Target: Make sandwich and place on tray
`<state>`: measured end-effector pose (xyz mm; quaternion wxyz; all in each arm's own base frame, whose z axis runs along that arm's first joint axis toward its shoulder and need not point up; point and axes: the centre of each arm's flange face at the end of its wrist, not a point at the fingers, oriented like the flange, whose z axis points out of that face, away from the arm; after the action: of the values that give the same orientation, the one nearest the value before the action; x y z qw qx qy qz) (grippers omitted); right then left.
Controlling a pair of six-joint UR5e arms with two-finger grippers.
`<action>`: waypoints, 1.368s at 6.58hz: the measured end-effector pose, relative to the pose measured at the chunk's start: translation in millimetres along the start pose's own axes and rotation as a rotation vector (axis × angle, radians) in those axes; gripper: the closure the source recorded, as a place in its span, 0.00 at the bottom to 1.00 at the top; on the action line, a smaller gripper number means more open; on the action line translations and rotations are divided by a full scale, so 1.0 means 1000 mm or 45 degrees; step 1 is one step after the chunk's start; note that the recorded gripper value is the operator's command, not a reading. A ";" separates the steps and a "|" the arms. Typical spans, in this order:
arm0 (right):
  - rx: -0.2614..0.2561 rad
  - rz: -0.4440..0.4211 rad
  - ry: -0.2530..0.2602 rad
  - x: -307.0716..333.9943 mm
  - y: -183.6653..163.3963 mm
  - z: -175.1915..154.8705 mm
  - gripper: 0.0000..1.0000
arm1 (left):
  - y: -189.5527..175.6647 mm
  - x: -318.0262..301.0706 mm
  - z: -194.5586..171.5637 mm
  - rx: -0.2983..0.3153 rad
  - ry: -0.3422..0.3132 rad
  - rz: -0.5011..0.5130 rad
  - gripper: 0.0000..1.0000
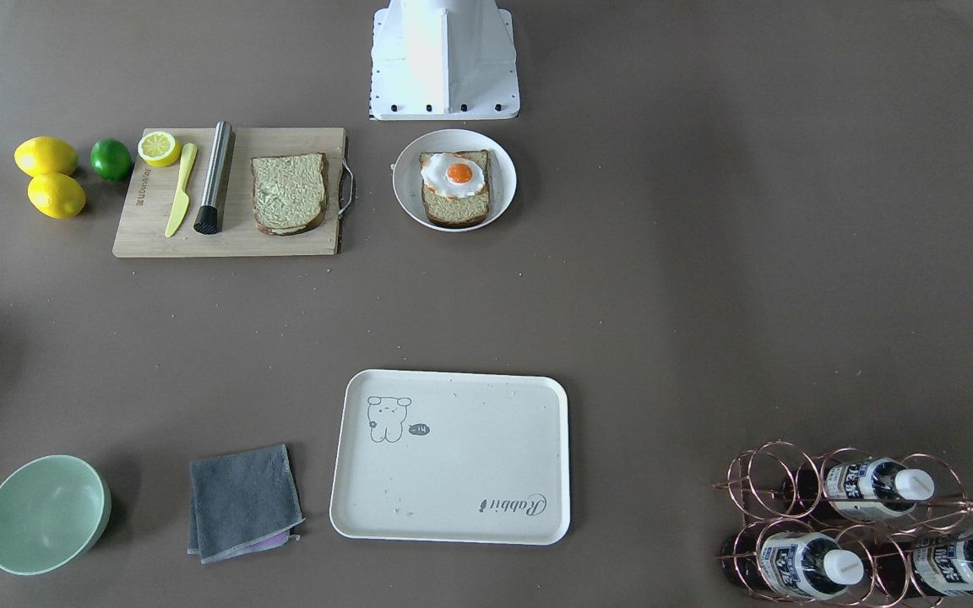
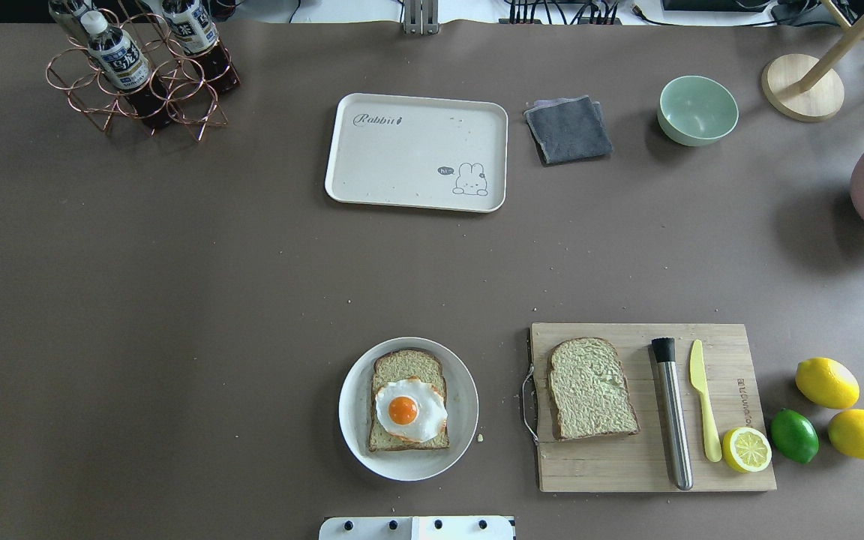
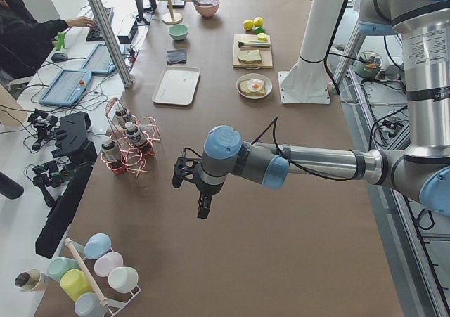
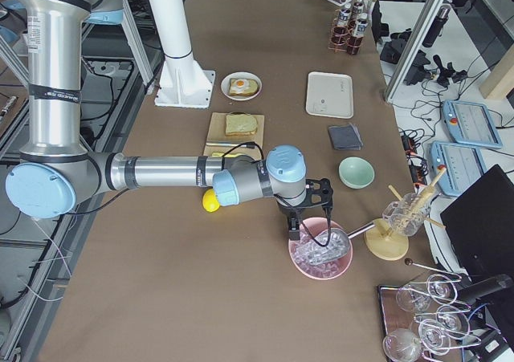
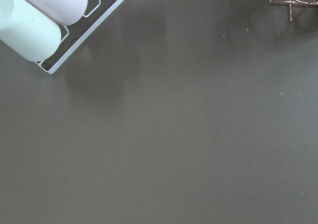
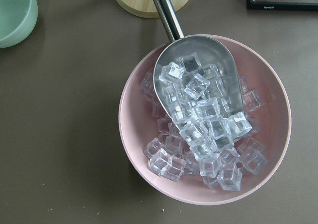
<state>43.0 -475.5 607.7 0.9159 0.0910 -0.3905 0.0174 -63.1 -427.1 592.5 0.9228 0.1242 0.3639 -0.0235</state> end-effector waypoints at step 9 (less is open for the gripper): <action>-0.009 -0.016 -0.010 -0.011 -0.005 0.004 0.00 | -0.002 0.003 -0.002 0.027 0.006 0.019 0.03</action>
<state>33.0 -480.5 602.2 0.9147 0.0905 -0.3936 0.0099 -62.8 -428.2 588.3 0.9208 0.1366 0.3648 -0.0202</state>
